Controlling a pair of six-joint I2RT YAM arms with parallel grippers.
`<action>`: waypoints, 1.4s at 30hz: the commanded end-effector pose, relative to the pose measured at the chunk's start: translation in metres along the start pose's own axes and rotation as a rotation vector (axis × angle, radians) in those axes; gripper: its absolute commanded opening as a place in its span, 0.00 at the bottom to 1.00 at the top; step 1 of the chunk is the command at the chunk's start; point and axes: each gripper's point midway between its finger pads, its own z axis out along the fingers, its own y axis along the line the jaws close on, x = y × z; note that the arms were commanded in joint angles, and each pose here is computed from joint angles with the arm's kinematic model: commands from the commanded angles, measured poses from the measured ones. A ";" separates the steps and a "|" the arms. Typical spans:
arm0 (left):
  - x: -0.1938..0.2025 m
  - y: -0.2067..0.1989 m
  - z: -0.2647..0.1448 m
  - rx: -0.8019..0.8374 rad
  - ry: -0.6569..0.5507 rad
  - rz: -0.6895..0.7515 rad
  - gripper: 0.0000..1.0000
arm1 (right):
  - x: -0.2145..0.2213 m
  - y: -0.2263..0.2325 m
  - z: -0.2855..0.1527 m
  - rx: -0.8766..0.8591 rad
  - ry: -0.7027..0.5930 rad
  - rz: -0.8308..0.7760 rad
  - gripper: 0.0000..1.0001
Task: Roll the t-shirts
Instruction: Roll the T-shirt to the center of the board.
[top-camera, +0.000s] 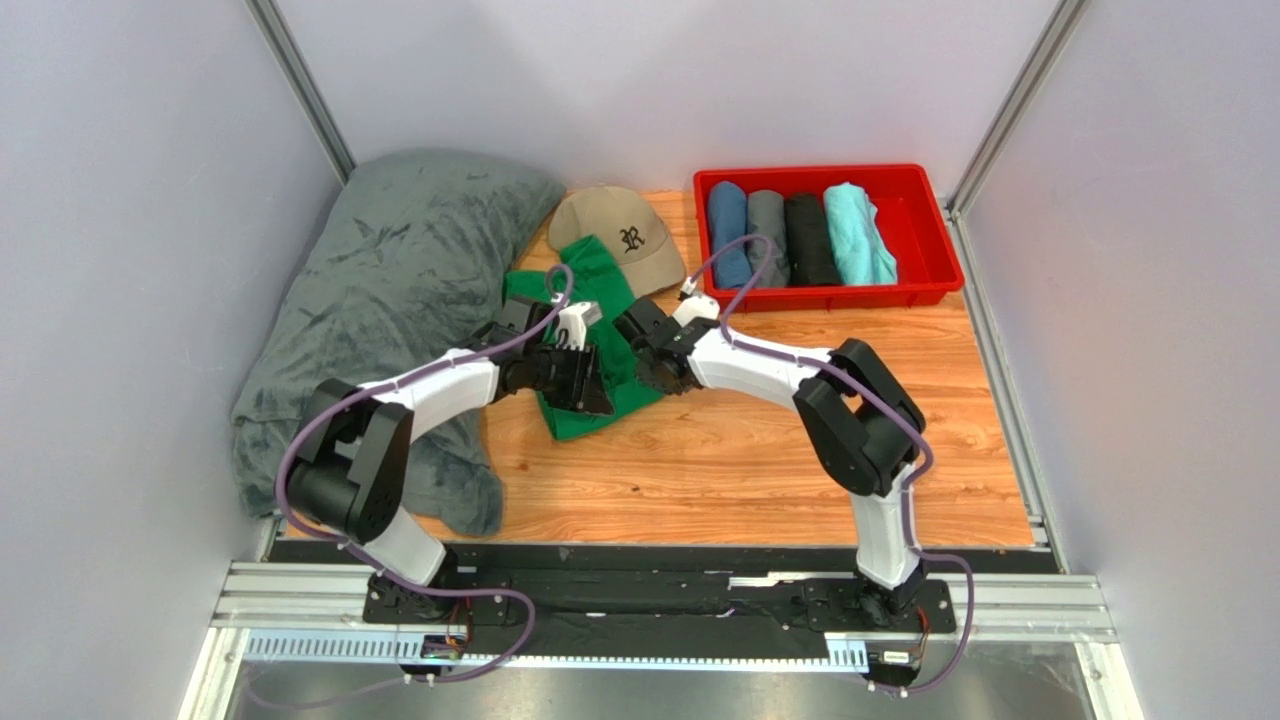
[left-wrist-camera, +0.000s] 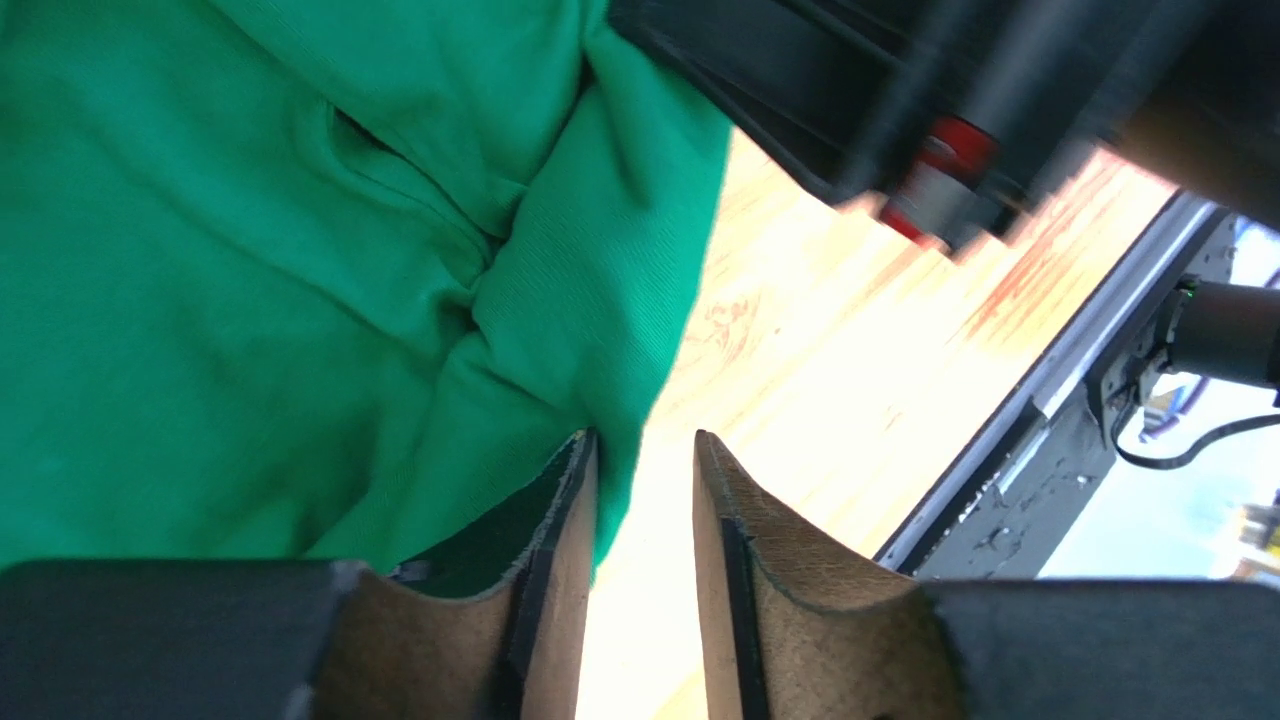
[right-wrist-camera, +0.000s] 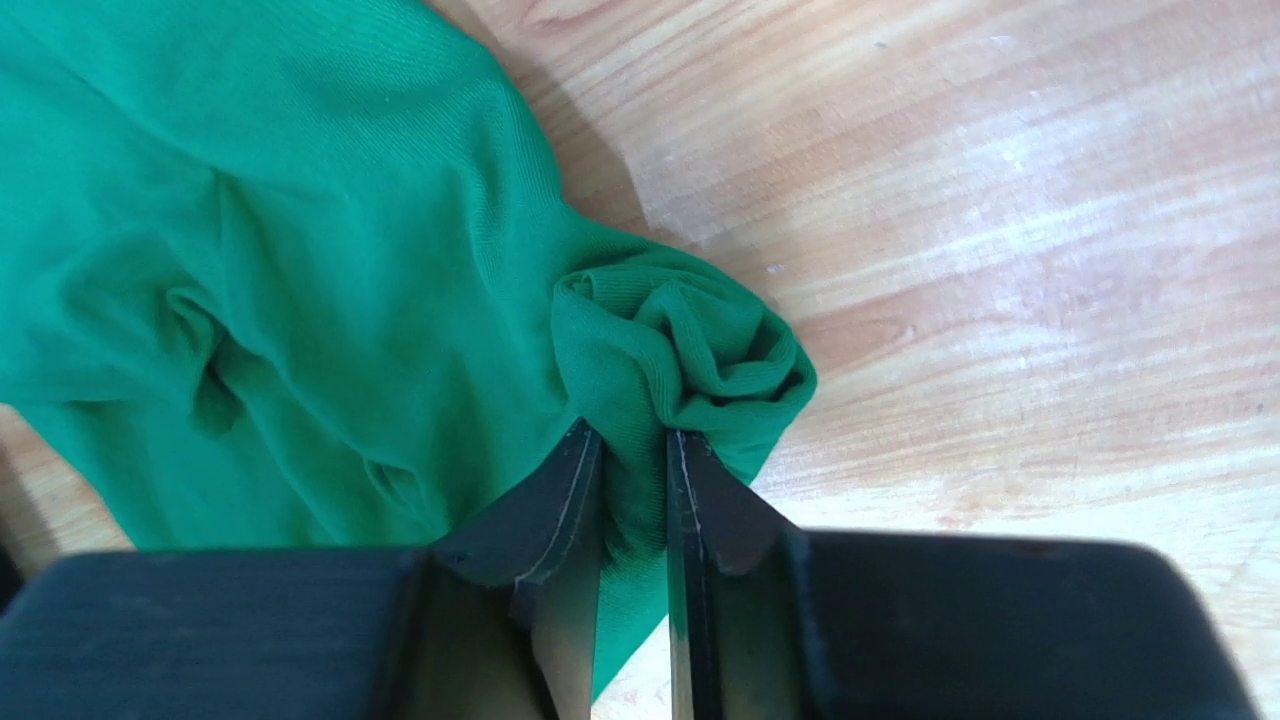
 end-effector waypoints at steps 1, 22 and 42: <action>-0.018 -0.005 -0.016 -0.025 -0.094 0.093 0.40 | 0.017 -0.032 0.009 0.161 0.174 -0.187 0.15; -0.033 -0.083 -0.029 -0.194 -0.375 0.910 0.52 | -0.028 -0.085 0.019 0.388 0.310 -0.534 0.13; -0.034 -0.100 0.058 -0.354 -0.277 1.309 0.63 | -0.019 -0.086 0.037 0.377 0.354 -0.520 0.13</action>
